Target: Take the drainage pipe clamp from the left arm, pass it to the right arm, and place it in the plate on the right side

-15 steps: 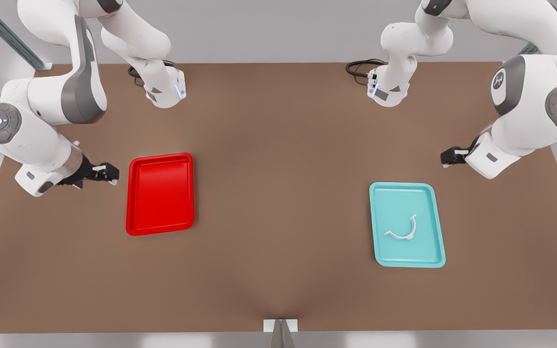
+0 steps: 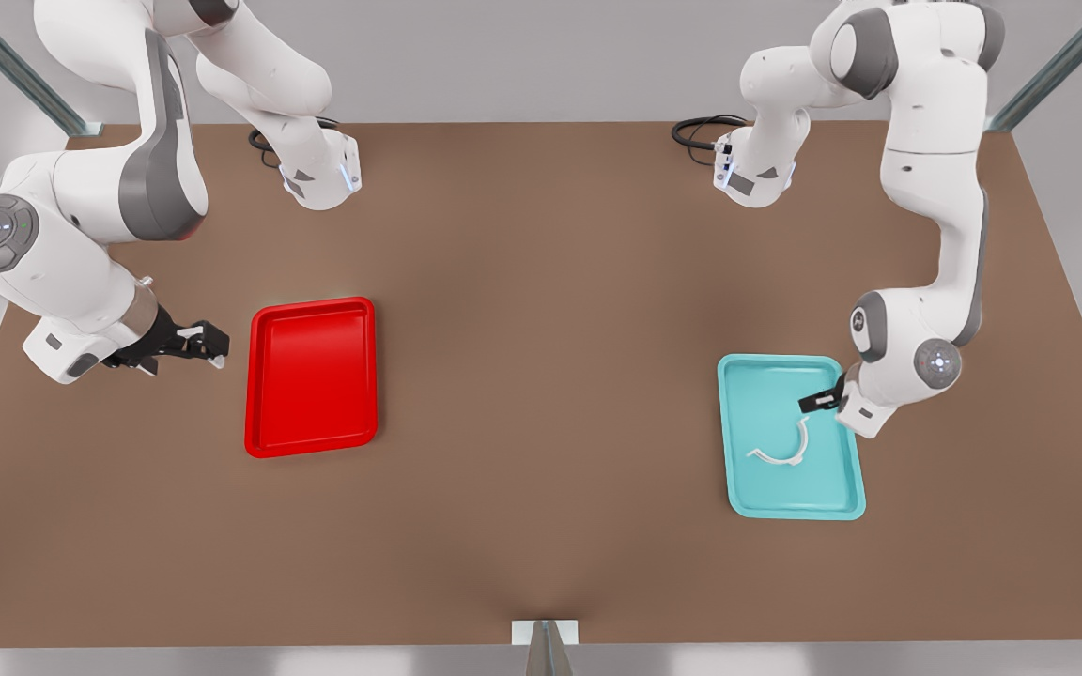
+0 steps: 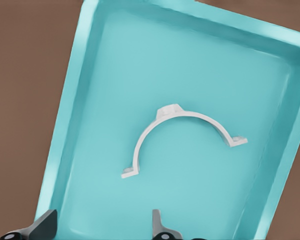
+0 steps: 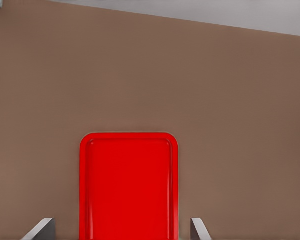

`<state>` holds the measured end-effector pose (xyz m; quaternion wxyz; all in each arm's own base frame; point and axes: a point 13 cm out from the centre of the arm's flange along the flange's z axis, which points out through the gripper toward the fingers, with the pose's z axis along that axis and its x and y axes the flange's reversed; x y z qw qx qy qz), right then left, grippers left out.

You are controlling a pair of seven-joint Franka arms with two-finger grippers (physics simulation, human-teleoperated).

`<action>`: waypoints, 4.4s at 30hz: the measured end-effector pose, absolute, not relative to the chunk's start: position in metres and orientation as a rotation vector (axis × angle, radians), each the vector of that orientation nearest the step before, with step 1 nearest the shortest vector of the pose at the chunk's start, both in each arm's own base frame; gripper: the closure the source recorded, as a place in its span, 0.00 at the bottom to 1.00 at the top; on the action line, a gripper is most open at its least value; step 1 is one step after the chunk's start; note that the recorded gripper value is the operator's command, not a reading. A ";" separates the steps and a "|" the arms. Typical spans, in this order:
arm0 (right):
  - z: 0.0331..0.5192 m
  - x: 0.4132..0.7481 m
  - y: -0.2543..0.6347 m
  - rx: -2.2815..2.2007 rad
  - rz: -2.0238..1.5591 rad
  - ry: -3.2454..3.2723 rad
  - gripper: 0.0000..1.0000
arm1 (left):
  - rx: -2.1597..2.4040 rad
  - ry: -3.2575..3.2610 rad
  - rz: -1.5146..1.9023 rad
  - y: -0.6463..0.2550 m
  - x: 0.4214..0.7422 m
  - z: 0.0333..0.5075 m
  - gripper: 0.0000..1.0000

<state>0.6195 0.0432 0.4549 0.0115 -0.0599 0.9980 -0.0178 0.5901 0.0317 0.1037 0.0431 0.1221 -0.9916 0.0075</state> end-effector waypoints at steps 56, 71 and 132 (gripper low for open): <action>0.455 0.620 0.054 -0.202 -0.051 3.109 0.00 | 0.022 -3.308 0.142 -0.220 0.665 0.188 0.79; 0.407 0.615 0.246 -0.565 0.157 3.051 0.00 | 0.068 -3.249 0.560 -0.546 0.596 0.211 0.79; 0.175 0.571 0.037 -0.386 0.083 3.175 0.79 | 0.552 -3.180 0.132 -0.058 0.652 0.456 0.00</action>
